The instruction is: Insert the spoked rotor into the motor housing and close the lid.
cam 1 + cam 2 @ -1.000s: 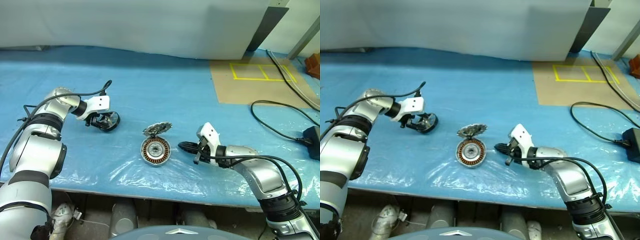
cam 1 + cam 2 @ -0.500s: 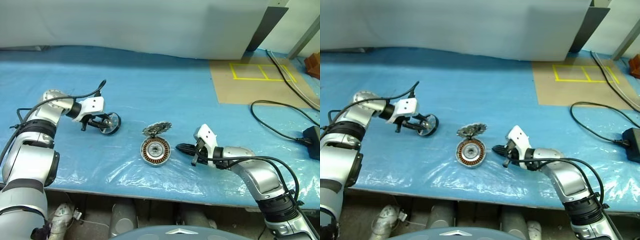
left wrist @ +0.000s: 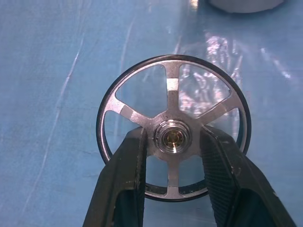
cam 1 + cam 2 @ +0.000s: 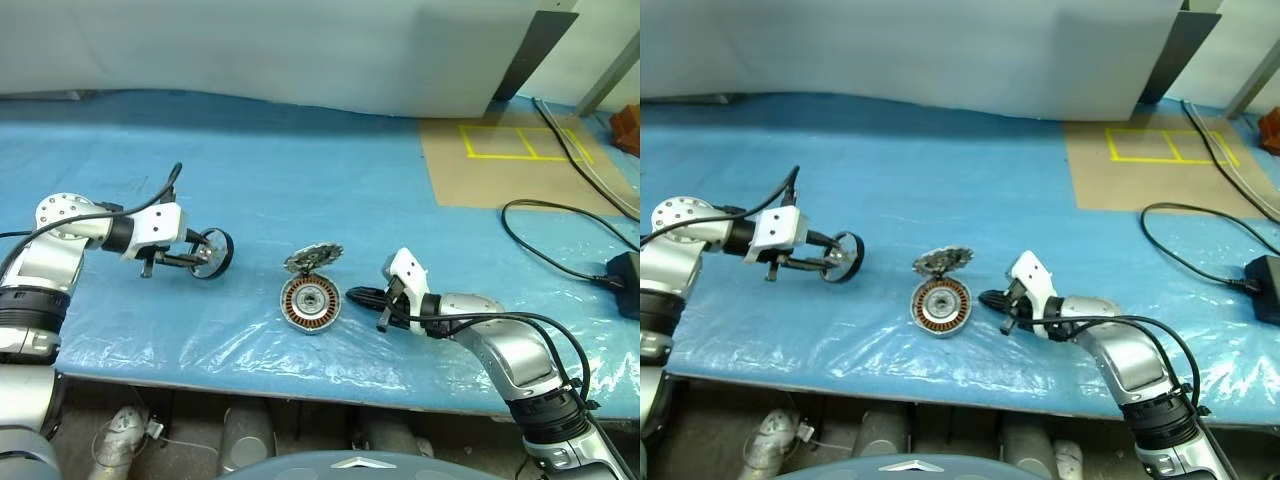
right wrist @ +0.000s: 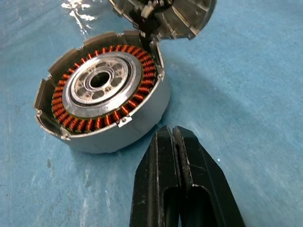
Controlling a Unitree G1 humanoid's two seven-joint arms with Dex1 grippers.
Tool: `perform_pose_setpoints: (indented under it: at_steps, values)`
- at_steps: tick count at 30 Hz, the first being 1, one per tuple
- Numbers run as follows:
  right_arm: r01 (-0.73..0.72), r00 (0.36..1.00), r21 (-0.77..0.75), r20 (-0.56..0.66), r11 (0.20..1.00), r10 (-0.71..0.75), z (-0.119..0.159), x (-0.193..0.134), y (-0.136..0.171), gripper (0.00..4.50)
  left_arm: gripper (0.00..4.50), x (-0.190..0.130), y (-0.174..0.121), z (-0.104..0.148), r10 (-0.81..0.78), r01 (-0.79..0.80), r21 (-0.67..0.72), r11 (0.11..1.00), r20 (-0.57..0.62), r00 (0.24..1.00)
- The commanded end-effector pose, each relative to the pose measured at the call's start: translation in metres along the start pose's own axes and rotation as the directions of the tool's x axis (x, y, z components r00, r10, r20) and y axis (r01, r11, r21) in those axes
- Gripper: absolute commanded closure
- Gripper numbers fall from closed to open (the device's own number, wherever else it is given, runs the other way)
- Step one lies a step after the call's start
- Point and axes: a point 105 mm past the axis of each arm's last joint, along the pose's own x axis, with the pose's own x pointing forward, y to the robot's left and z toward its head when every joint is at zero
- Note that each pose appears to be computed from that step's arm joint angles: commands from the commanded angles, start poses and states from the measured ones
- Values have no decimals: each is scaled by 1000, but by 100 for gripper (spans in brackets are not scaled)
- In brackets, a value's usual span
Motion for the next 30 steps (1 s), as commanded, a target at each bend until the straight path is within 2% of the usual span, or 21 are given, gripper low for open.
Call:
perform_pose_setpoints:
  at_steps: [1, 4, 8, 17, 26, 30]
  values:
    - [-15, 997, -32, 78, 999, 18, 25, -14, -3, 450, 304, 8, -10, 41, -43, 36, 66, 997, 100, 994]
    - [-29, 997, -35, 74, 999, 32, 28, -23, -4, 450, 304, 22, -20, 58, -74, 65, 63, 996, 165, 984]
    - [15, 999, -36, 37, 999, -14, 21, -31, -14, 450, 304, 43, -38, 61, -137, 127, 62, 990, 187, 973]
    - [26, 1000, -18, 3, 999, -26, 13, -36, -8, 450, 304, 97, -34, 78, -131, 133, 15, 991, 317, 939]
    - [43, 998, -13, -41, 999, -43, 8, -49, -5, 450, 304, 112, -33, 105, -145, 140, 42, 989, 418, 897]
    - [44, 998, -12, -45, 999, -45, 8, -50, -4, 450, 304, 108, -36, 106, -176, 160, 75, 984, 401, 899]
